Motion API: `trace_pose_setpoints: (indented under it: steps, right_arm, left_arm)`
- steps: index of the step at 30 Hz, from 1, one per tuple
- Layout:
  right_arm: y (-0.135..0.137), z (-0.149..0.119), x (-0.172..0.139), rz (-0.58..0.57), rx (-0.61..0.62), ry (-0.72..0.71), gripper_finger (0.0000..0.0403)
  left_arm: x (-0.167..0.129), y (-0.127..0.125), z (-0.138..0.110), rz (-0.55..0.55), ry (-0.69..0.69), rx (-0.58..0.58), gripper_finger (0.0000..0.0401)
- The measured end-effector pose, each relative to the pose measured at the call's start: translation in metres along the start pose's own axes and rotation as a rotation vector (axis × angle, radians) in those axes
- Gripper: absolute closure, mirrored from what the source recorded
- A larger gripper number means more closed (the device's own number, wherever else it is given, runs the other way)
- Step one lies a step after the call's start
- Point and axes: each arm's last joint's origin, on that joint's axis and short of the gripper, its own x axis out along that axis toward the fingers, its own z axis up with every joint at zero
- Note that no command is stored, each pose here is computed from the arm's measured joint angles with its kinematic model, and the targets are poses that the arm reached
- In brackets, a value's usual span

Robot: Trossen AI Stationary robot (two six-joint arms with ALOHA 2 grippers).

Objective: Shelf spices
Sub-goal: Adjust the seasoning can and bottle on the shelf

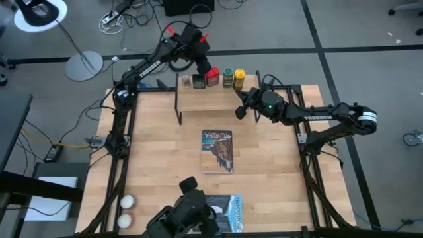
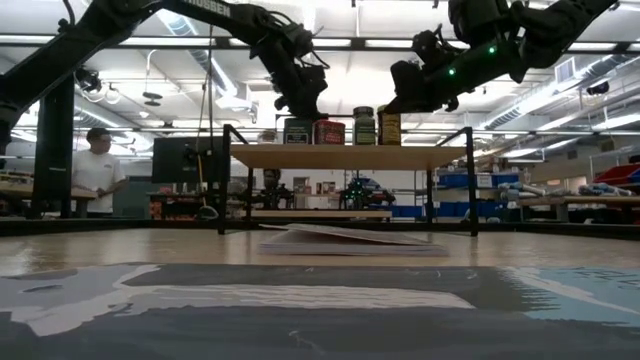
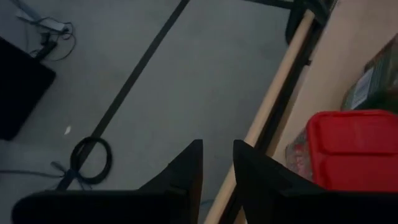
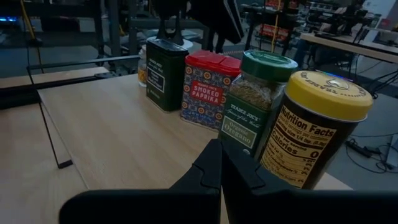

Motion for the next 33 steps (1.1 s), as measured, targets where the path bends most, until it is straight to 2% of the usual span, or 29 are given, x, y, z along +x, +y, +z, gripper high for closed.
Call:
trace_pose_setpoints:
  steps: [6, 18, 33]
  right_arm:
    - [0.0, 0.0, 0.0, 0.0, 0.001, 0.0, 0.0403]
    - [0.002, 0.0, -0.001, 0.023, 0.009, -0.005, 0.0403]
    - [0.002, 0.001, -0.001, 0.023, 0.011, -0.009, 0.0403]
  left_arm:
    - [0.001, -0.003, 0.001, -0.064, -0.019, 0.005, 0.0309]
    - [0.017, -0.006, -0.004, -0.082, 0.006, 0.011, 0.0309]
    - [0.021, -0.012, -0.004, -0.153, -0.006, 0.058, 0.0309]
